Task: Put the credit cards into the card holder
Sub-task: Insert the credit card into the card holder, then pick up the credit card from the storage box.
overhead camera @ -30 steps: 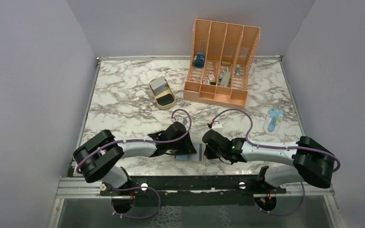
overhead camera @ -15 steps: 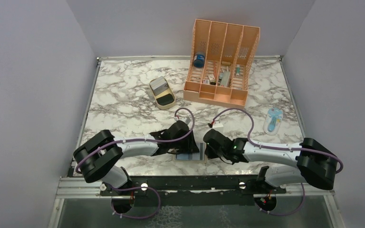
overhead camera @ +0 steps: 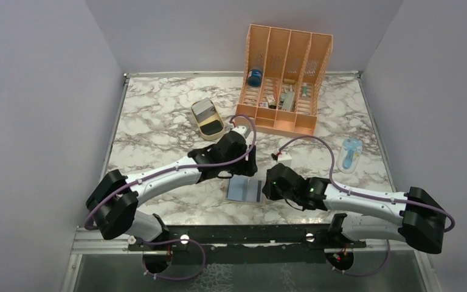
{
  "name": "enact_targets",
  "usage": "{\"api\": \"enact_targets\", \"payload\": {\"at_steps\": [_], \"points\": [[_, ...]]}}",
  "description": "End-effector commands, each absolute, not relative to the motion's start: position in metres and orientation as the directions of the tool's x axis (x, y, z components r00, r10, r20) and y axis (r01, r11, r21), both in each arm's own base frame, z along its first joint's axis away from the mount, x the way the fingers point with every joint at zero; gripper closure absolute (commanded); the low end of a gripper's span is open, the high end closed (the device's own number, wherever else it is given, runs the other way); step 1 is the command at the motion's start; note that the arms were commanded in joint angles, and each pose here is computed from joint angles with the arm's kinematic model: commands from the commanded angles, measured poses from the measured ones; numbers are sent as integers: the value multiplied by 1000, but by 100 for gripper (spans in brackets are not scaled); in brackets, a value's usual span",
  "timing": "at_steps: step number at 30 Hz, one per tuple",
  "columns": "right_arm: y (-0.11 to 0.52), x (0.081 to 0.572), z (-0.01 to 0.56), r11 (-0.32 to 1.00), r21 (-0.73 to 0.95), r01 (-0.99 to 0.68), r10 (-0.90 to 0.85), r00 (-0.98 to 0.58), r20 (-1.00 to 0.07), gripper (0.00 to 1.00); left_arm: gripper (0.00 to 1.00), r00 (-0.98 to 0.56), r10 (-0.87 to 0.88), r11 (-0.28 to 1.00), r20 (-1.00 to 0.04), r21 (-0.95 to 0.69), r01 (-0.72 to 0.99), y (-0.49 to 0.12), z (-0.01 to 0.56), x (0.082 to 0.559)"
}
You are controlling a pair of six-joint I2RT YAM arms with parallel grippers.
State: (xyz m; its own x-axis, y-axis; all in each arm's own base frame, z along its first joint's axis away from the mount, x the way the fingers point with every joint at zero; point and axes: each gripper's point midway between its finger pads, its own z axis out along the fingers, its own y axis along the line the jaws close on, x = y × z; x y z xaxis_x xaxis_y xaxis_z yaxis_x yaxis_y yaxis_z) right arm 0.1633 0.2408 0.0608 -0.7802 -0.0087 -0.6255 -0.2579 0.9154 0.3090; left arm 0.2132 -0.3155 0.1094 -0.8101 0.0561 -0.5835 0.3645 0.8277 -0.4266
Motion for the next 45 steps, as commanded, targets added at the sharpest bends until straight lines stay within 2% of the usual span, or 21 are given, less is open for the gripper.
{"api": "enact_targets", "payload": {"at_steps": [1, 5, 8, 14, 19, 26, 34, 45], "points": [[231, 169, 75, 931, 283, -228, 14, -756, -654, 81, 31, -760, 128, 871, -637, -294, 393, -281, 122, 234], [229, 170, 93, 923, 303, -235, 35, -735, -677, 73, 34, -716, 165, 875, -678, -234, 423, -258, 138, 264], [232, 170, 105, 906, 333, -260, 49, -719, -693, 66, 36, -641, 266, 888, -720, -76, 453, -233, 145, 293], [235, 168, 116, 881, 373, -290, 68, -704, -707, 55, 36, -581, 403, 860, -707, 77, 504, -200, 144, 341], [240, 167, 120, 869, 382, -315, 58, -701, -711, 55, 36, -514, 500, 818, -697, 186, 544, -189, 159, 381], [243, 167, 121, 868, 377, -324, 42, -708, -705, 55, 35, -456, 632, 765, -627, 412, 495, -163, 168, 440], [251, 172, 128, 869, 369, -329, 35, -703, -710, 55, 40, -465, 672, 737, -576, 465, 490, -147, 149, 490], [254, 177, 133, 878, 347, -330, 24, -694, -720, 55, 40, -481, 713, 701, -510, 486, 522, -146, 107, 511]]}}
